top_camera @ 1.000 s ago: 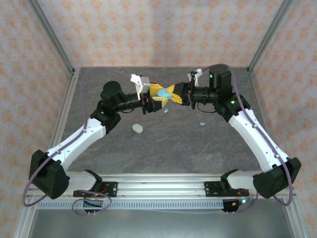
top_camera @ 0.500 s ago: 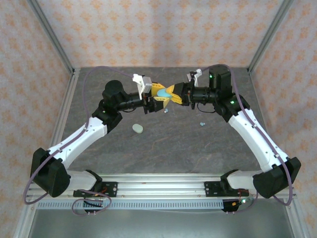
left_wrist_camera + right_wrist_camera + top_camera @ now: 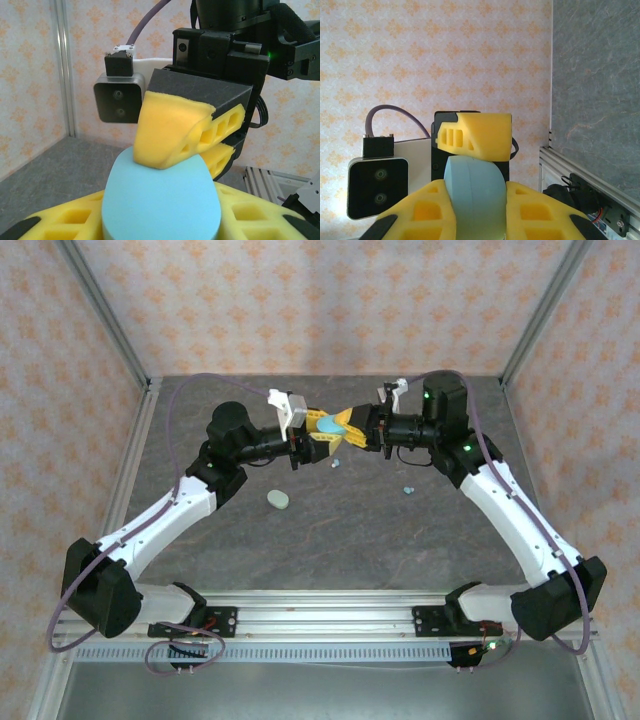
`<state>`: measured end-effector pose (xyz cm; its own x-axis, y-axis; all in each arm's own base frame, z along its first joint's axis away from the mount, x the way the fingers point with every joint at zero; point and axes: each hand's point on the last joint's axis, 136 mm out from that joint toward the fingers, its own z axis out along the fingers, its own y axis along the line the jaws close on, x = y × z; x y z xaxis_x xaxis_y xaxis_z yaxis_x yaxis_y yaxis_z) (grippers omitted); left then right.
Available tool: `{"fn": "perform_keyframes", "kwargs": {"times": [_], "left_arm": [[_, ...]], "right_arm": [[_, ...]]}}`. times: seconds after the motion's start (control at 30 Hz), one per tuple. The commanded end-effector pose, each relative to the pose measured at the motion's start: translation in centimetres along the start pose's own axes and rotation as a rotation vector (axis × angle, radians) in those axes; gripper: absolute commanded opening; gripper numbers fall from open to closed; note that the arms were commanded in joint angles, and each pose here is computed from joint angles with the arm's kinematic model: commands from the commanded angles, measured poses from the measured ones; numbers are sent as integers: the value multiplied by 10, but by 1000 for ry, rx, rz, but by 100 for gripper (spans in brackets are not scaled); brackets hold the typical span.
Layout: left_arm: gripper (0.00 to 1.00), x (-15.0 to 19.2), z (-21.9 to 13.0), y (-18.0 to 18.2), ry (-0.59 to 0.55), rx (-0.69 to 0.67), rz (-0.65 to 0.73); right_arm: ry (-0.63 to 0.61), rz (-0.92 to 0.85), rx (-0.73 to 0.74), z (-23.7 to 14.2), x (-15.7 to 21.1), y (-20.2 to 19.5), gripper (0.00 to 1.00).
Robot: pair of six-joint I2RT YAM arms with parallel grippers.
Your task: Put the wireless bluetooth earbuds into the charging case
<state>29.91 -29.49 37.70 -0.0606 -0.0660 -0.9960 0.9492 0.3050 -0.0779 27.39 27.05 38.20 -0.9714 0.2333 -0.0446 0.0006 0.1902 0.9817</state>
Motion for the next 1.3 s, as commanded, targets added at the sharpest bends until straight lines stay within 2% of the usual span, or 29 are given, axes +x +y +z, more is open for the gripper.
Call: {"fn": "perform_keyframes", "kwargs": {"times": [0.0,0.17,0.27,0.4,0.5,0.6,0.7,0.9,1.03,1.27], "left_arm": [[38,-24,2,-11,-46,38,54],[29,-24,3,-11,-44,45,48],[17,-23,3,-12,-38,47,45],[3,-21,0,-15,-7,46,53],[0,-19,-5,-24,44,80,54],[0,-21,-11,-39,86,149,50],[0,-25,-17,-53,122,216,47],[0,-33,-25,-69,163,280,53],[0,-37,-27,-75,167,307,49],[0,-37,-28,-79,189,339,25]], "right_arm": [[17,-38,-48,-5,8,14,6],[14,-34,-59,-5,8,14,7],[13,-52,-73,-6,8,18,22],[-25,-152,-91,-16,7,28,53],[-93,-304,-89,-35,7,39,63],[-145,-524,-8,-53,16,41,69],[-125,-703,61,-63,29,40,71],[-59,-927,205,-60,45,25,71],[4,-1007,219,-49,59,24,72],[29,-1097,219,-38,66,27,73]]}}
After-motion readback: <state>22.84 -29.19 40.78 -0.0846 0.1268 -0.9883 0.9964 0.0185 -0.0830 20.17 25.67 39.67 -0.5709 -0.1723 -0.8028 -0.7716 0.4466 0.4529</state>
